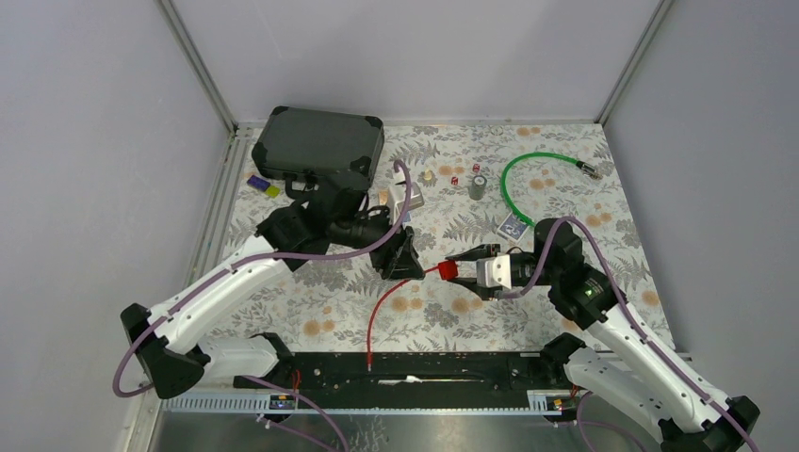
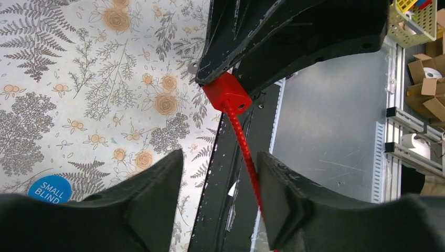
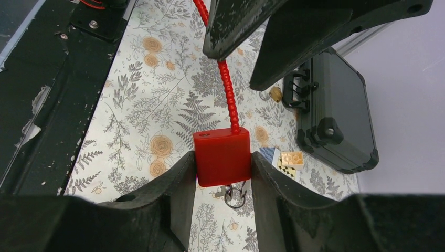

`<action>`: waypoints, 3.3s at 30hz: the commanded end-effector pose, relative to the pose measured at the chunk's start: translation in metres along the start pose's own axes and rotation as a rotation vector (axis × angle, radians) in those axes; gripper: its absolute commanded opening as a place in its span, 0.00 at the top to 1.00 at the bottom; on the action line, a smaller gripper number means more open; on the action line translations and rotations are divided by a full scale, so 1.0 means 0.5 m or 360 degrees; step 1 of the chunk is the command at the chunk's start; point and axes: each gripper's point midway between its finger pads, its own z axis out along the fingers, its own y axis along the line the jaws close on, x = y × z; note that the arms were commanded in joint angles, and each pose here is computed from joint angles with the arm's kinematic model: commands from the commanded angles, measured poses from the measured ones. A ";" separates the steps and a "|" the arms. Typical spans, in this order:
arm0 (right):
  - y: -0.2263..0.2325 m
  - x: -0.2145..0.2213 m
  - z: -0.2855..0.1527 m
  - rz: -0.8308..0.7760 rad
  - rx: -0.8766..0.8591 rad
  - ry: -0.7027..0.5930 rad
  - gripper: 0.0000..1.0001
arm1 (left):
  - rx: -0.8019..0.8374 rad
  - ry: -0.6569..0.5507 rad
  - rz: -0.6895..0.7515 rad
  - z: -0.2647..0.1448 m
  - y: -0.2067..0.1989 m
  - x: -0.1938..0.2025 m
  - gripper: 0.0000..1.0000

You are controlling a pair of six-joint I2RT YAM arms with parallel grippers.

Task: Lock with the key
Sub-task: Pick up the lock from the center of the board.

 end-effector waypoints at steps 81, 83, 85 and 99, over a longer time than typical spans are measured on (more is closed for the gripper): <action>-0.125 -0.015 0.334 0.1301 0.0636 -0.0150 0.57 | -0.1808 -0.1126 -0.1444 -0.224 0.327 -0.038 1.00; -0.124 -0.016 0.335 0.1297 0.0630 -0.0158 0.69 | -0.1795 -0.1137 -0.1444 -0.223 0.326 -0.041 1.00; -0.124 -0.016 0.333 0.1283 0.0633 -0.0158 0.86 | -0.1779 -0.1138 -0.1435 -0.221 0.324 -0.044 1.00; -0.103 -0.068 0.207 0.1121 0.0569 0.0076 1.00 | -0.1302 -0.1183 -0.0432 -0.285 0.195 -0.131 0.01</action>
